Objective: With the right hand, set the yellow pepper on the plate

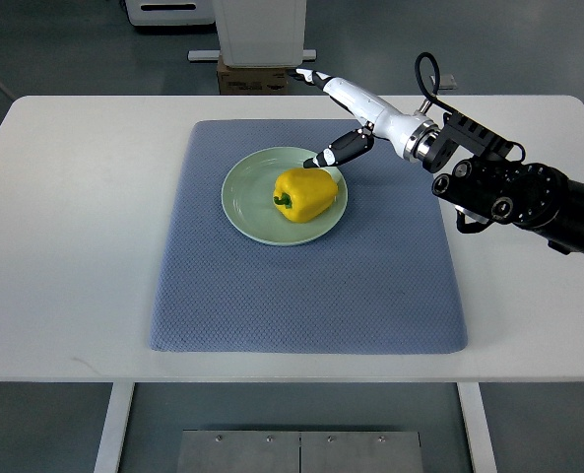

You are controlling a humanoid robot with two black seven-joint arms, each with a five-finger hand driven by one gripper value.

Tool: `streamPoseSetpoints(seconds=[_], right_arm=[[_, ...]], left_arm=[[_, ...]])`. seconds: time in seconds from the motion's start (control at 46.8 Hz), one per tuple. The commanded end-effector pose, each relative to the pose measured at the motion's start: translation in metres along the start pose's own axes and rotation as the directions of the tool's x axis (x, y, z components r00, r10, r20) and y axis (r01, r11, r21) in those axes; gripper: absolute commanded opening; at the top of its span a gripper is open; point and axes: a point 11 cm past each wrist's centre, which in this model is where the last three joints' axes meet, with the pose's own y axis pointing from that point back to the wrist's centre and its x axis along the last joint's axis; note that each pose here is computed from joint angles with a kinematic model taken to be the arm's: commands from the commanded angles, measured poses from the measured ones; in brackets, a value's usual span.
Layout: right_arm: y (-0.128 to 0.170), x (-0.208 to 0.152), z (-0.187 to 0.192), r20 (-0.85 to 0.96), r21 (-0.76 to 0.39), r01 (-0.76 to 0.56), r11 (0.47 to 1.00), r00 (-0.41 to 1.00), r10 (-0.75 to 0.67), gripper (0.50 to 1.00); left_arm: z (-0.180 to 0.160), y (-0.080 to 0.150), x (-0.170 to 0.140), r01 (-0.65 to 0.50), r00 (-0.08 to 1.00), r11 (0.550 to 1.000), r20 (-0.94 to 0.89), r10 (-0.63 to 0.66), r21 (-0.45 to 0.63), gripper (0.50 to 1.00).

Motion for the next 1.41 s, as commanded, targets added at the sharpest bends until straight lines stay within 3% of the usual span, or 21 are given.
streamPoseSetpoints(seconds=[0.0,0.171,0.342,0.663,0.983,1.282,1.389], right_arm=[[0.001,0.005,0.002,0.044,-0.002,-0.045,0.999,0.998,0.045,1.0],[0.009,0.014,0.016,0.17,-0.033,-0.169,0.985,0.97,0.172,1.0],[0.027,-0.001,0.043,0.274,-0.108,-0.238,0.965,0.926,0.259,1.0],[0.049,-0.003,0.076,0.521,-0.277,-0.365,0.889,0.72,0.458,1.0],[0.074,-0.013,0.11,0.659,-0.454,-0.382,0.805,0.463,0.592,1.0],[0.106,-0.013,0.144,0.73,-0.564,-0.39,0.728,0.176,0.66,1.0],[0.11,-0.014,0.147,0.735,-0.575,-0.391,0.719,0.141,0.664,1.0]], left_arm=[[0.0,0.0,0.0,0.0,1.0,1.0,0.0,0.0,0.0,1.0],[0.0,0.0,0.0,0.0,1.0,1.0,0.0,0.0,0.0,1.0],[0.0,0.0,0.0,0.0,1.0,1.0,0.0,0.0,0.0,1.0],[0.0,0.0,0.0,0.001,1.0,1.0,0.0,-0.001,0.0,1.0],[0.0,0.0,0.0,0.0,1.0,1.0,0.0,0.0,0.0,1.0],[0.0,0.0,0.0,0.0,1.0,1.0,0.0,0.0,0.0,1.0],[0.0,0.0,0.0,0.001,1.0,1.0,0.0,-0.001,0.0,1.0]])
